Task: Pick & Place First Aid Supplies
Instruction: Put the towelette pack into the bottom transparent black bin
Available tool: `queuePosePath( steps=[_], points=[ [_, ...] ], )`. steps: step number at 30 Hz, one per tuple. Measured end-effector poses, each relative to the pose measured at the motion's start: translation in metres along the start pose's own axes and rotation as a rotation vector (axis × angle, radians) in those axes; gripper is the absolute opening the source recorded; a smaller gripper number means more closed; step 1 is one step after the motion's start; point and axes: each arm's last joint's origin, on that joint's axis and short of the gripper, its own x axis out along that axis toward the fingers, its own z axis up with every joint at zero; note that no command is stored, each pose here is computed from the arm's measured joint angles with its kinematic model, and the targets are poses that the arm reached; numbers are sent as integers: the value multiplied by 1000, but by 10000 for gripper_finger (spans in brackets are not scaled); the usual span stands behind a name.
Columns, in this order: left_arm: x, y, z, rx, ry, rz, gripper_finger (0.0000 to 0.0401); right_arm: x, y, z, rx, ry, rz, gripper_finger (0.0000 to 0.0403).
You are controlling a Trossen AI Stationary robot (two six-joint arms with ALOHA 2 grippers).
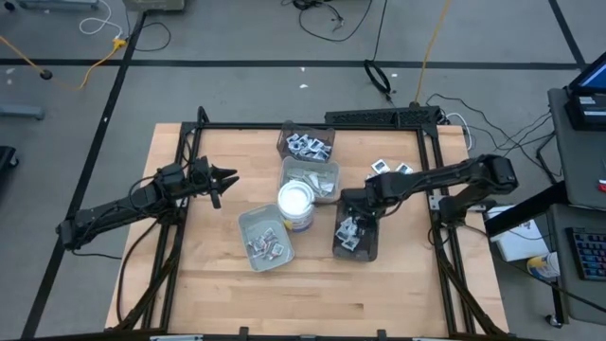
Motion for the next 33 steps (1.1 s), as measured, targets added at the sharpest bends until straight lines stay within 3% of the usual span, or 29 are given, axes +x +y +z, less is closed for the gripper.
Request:
queuePosePath(
  steps=[9, 25, 33],
  points=[
    [0, 0, 0, 0, 0, 0, 129, -24, -35, 3, 135, -30, -1, 222],
    [0, 0, 0, 0, 0, 0, 129, -28, -134, -4, 550, 52, -45, 210],
    [0, 0, 0, 0, 0, 0, 129, -32, -176, -20, 846, 92, -134, 210]
  ],
)
